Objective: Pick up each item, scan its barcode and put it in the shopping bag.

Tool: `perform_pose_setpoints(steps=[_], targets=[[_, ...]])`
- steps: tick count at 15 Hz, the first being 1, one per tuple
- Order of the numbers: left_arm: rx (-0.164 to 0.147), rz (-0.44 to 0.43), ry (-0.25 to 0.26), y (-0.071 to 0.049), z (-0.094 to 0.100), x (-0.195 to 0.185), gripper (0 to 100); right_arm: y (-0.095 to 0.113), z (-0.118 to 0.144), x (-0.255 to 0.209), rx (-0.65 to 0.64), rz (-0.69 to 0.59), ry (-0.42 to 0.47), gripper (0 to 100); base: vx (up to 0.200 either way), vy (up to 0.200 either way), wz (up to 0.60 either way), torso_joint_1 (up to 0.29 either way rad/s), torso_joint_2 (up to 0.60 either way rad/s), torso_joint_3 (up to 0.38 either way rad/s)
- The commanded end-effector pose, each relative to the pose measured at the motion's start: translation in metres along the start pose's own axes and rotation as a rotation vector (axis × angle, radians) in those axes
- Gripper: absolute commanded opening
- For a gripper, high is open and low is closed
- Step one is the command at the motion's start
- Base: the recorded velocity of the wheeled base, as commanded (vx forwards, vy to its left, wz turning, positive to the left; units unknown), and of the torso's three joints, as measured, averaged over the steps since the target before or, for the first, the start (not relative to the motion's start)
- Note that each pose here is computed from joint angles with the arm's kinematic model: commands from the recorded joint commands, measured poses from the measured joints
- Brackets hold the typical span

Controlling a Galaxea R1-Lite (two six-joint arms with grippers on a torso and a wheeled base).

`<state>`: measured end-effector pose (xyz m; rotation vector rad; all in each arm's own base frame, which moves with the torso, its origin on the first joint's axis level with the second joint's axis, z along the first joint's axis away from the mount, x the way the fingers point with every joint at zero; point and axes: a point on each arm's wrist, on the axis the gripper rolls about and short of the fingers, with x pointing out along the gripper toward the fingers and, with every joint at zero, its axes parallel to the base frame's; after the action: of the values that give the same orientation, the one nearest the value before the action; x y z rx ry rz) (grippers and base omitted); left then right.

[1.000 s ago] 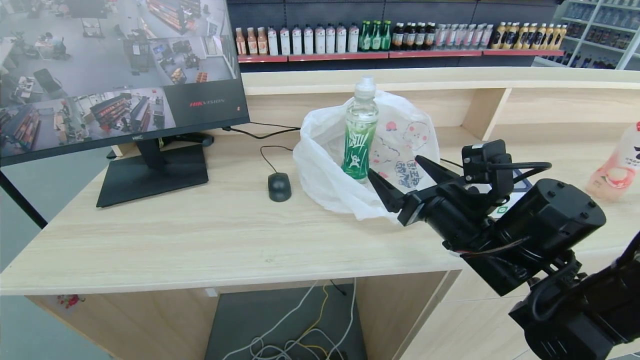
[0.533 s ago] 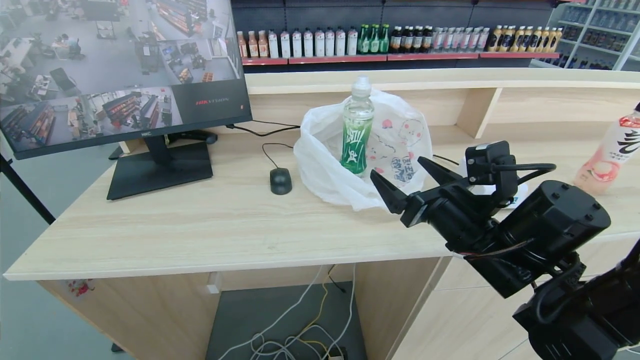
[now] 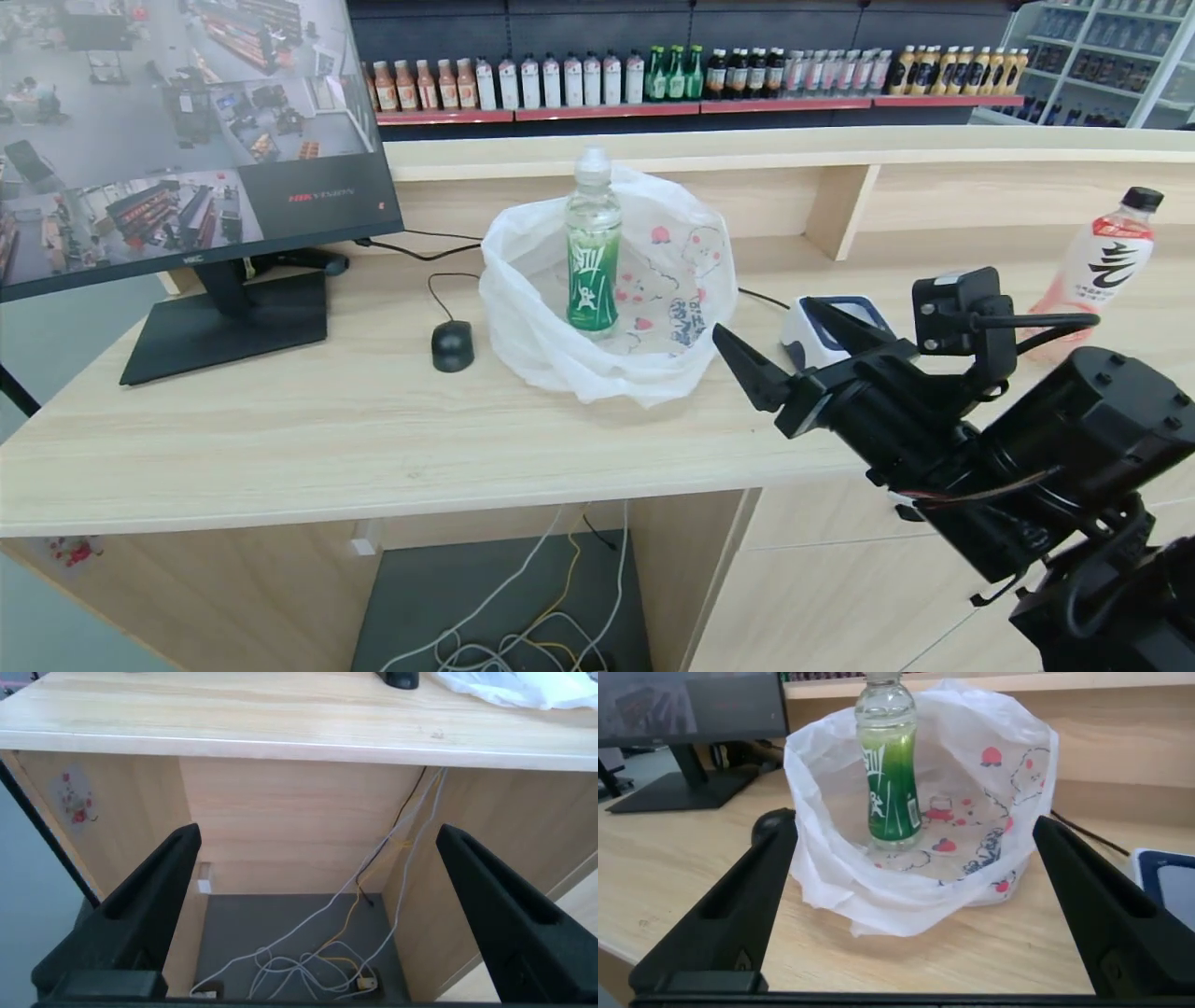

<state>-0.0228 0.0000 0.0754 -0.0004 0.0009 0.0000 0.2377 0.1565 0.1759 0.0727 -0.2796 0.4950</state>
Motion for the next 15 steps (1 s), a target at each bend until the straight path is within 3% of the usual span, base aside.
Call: perform_pose_setpoints(steps=[1,15], targets=[[0.000,0.000,-0.001,0.000,0.000,0.000,100,-0.001,0.009,-0.012,0.001,0.001,-0.012,100,0.000,-0.200,0.00,0.002,0.00,0.002],[-0.004,0.000,-0.001,0.000,0.000,0.000,100,-0.003,0.023,-0.024,0.007,-0.001,-0.046,100,0.000,-0.200,0.00,0.002,0.00,0.004]])
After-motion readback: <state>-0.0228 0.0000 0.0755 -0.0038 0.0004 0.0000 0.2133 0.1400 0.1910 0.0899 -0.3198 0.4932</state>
